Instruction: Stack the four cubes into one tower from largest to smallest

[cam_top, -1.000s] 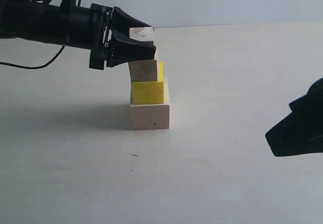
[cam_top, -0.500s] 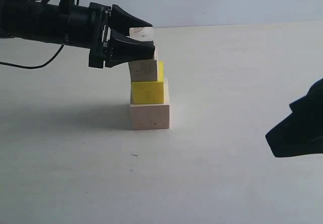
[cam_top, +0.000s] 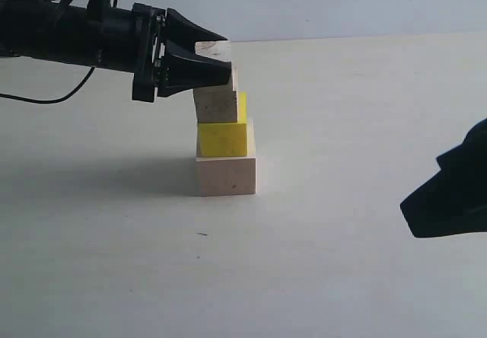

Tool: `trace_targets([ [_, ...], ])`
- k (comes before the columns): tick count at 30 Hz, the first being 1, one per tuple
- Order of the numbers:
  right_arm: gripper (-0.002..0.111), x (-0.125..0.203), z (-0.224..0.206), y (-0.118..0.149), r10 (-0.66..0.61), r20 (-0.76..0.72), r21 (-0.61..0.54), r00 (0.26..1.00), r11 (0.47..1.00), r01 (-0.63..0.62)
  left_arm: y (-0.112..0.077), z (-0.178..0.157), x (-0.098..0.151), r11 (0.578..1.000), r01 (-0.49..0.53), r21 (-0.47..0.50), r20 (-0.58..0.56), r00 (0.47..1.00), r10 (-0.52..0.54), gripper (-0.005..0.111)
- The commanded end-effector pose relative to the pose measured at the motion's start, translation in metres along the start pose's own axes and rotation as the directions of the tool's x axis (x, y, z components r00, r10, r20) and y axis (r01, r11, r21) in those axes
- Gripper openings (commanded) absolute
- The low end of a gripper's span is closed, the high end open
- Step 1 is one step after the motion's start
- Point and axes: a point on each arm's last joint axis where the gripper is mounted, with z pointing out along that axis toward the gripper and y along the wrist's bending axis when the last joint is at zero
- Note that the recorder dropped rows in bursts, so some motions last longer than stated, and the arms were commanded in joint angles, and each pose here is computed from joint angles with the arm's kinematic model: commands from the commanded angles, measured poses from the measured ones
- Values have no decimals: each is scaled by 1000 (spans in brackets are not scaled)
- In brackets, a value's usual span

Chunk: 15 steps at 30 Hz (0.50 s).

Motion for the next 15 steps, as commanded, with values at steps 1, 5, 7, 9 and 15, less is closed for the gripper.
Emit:
trace_targets([
  [1,0,2,-1,0,-9,1,-5,1000,1000,9,-2,-2,-5,1000,-7,-3,14,1000,7,60],
  [5,0,2,-1,0,-9,1,-5,1000,1000,9,-2,-2,-5,1000,-7,-3,14,1000,7,60],
  [7,0,2,-1,0,-8,1,-7,1000,1000,8,-2,-2,-5,1000,-7,-3,14,1000,7,60],
  [9,0,2,-1,0,-8,1,-7,1000,1000,8,-2,-2,-5,1000,-7,-3,14,1000,7,60],
  [15,0,2,-1,0,-10,1,-7,1000,1000,10,-1,-2,-6,1000,1,-13,32,999,0,60],
])
